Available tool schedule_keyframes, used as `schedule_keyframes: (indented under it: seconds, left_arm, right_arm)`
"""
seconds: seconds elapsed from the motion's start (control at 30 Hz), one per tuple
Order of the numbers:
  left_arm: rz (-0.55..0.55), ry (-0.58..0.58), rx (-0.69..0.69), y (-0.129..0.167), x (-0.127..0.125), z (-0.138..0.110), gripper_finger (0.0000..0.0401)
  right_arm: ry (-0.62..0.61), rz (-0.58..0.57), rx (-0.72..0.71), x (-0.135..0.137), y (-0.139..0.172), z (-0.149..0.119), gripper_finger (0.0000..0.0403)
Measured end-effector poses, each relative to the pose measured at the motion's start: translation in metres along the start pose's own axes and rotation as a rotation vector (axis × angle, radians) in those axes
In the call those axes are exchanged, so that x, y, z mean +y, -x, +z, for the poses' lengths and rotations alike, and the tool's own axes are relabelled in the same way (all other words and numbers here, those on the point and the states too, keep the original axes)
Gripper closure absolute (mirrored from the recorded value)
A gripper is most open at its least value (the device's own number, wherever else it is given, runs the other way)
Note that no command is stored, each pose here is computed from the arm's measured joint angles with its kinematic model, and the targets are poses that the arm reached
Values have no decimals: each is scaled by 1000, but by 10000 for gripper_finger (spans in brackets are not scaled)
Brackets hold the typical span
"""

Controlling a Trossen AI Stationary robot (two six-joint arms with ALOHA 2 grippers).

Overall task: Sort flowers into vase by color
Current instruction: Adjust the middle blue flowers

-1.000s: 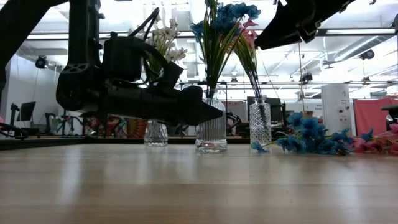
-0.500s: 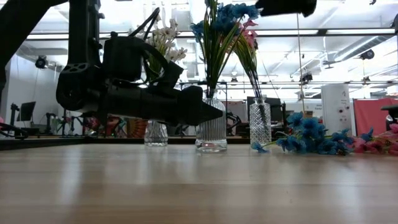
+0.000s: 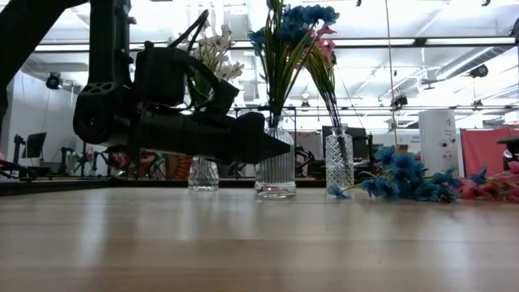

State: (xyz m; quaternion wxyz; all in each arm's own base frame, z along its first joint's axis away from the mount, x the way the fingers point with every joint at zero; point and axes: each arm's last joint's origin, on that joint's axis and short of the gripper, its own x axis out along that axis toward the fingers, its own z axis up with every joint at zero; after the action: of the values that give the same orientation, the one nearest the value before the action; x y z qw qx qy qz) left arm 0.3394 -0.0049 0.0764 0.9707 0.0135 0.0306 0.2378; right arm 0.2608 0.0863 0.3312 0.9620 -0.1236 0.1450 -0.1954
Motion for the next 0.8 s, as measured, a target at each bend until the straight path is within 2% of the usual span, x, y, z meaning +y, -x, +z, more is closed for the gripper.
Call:
schedule_keyframes:
  seconds: [0.27, 0.43, 0.6, 0.8]
  left_arm:
    - [2, -5, 0, 0, 0, 0, 118]
    - [3, -6, -1, 0, 0, 0, 118]
    - [3, -7, -1, 0, 0, 0, 118]
    - [15, -7, -1, 0, 1, 0, 118]
  right_arm:
    - [49, -28, 29, 21, -31, 17, 204]
    - [64, -143, 114, 25, -48, 21, 179]
    - [74, -159, 146, 36, -60, 23, 158]
    - [78, -183, 156, 39, -73, 24, 178]
